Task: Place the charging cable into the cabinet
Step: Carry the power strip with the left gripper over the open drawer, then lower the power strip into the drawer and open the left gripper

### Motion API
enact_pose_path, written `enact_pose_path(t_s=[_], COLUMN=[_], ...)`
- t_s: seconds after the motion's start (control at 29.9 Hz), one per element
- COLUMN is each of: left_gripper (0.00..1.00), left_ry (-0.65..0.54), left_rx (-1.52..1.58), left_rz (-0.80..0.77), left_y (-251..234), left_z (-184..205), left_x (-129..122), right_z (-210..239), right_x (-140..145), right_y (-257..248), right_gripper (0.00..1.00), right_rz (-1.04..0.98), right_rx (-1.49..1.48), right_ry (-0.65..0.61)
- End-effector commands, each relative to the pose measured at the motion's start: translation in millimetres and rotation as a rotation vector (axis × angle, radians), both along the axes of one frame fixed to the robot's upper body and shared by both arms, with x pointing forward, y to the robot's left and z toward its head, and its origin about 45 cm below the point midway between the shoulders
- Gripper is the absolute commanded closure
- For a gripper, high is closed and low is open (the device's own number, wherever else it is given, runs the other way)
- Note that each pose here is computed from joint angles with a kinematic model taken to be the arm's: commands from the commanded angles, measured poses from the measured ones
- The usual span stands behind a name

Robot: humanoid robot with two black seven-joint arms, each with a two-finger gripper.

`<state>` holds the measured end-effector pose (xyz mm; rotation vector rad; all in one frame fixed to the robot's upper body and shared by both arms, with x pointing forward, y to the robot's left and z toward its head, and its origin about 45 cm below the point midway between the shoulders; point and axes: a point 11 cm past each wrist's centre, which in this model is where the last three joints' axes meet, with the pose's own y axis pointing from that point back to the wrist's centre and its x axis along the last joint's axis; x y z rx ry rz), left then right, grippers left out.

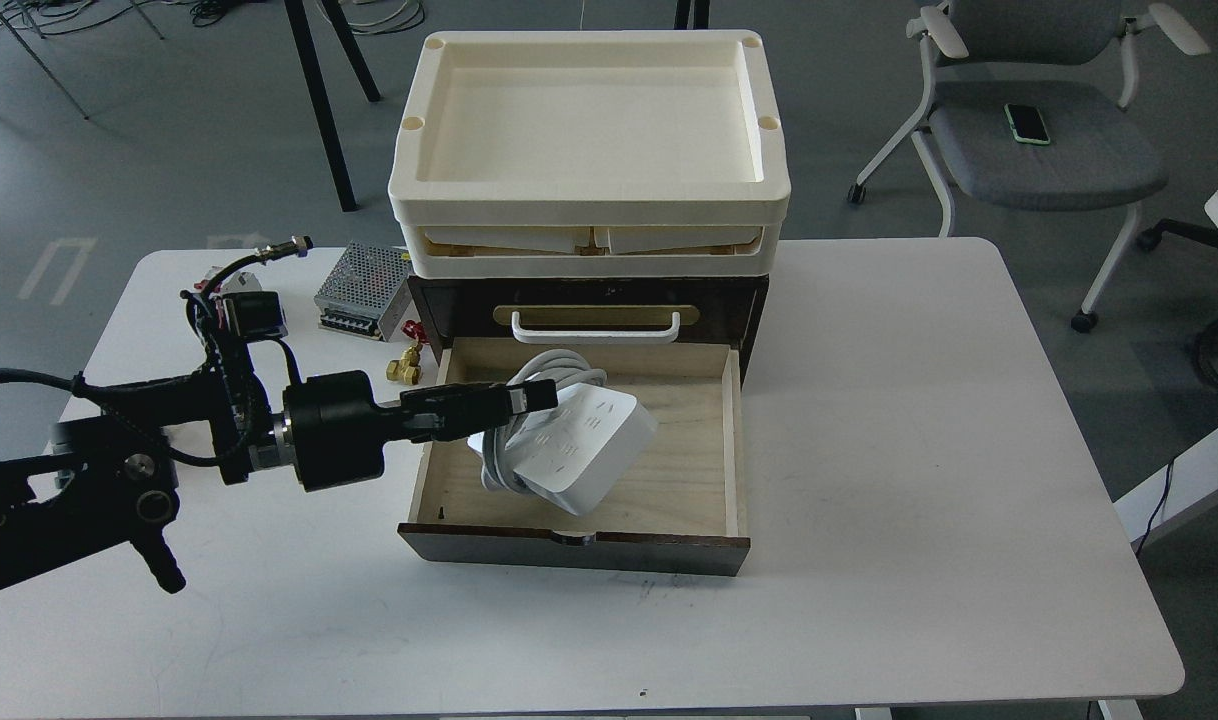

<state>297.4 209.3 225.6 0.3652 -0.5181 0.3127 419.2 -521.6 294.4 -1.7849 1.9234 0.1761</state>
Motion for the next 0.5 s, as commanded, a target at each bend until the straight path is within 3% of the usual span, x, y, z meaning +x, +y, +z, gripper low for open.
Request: enact_pose_path(t_s=[0.0,0.47], left_gripper=[1.00,1.00], left_ry=[0.025,0.135], left_rx=[0.011,0.075], left_rz=[0.046,0.215], left_y=[-2,10], left_z=[-22,-106], left_x=[18,34], right_z=[-3,-5], right_x=[-2,-2], right_y=[-2,0], right_gripper=[0.00,0.00], right_rz=[-0.005,-0.005], right_rx=[0.002,0.015], right_ry=[0.006,0.001])
